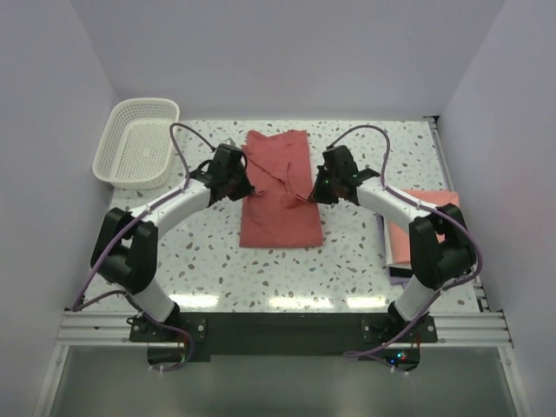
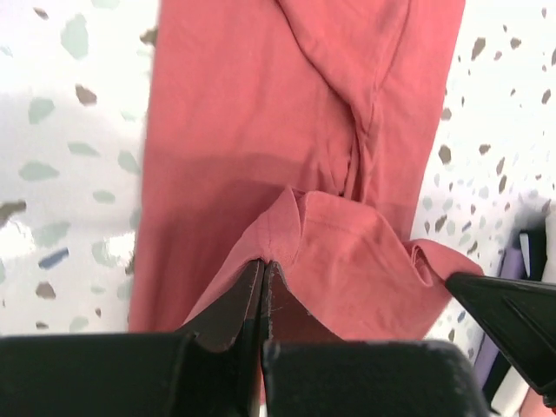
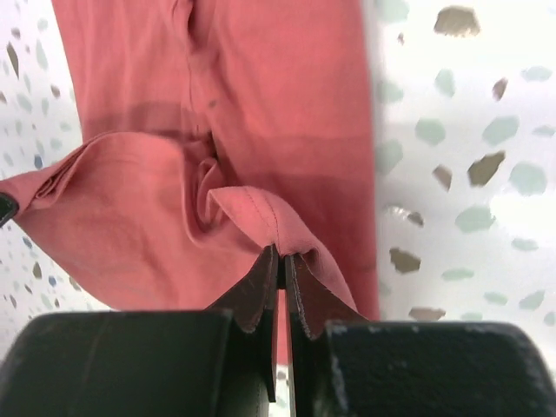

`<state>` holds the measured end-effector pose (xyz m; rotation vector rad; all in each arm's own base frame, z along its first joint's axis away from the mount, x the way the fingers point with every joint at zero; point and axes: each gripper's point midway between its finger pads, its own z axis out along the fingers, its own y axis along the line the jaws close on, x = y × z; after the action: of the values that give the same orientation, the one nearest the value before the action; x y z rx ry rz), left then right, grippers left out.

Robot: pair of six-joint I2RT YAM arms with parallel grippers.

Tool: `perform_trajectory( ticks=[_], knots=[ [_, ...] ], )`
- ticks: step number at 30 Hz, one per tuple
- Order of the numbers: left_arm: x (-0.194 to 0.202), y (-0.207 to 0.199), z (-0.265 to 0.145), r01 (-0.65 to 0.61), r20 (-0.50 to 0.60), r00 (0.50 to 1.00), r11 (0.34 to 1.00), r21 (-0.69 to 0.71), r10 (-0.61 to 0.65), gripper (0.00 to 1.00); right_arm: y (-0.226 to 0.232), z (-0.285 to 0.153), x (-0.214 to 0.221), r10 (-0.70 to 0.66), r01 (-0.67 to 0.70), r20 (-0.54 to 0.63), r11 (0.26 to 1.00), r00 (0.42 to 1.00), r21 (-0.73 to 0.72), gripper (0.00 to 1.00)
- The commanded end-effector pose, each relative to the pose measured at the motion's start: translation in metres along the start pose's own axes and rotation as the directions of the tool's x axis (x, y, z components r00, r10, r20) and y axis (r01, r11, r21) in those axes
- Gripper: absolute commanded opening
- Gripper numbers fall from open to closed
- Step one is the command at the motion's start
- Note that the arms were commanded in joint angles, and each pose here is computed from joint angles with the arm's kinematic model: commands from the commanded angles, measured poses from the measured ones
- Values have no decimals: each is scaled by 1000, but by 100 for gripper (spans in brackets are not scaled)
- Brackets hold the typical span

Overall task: Fold and stack the t-shirts
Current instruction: Fold the tshirt

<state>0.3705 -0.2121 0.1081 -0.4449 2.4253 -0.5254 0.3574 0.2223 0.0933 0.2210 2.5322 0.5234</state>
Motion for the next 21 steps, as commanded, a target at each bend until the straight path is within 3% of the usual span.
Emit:
perform_trajectory(
  ticks=[1,9,21],
  knots=[
    [-29,-6,13,-4,46,999,1000,28,3,0,8,3,-42,8,-5,98,1000,995,-29,0],
    [-46,1,45,5,12,1000,999,49,-6,0,-7,20,-64,79,-75,93,996,993,-44,0],
    [-76,0,52,21,27,999,995,95,-24,0,-7,27,-88,104,-96,99,992,990,-78,0]
  ],
)
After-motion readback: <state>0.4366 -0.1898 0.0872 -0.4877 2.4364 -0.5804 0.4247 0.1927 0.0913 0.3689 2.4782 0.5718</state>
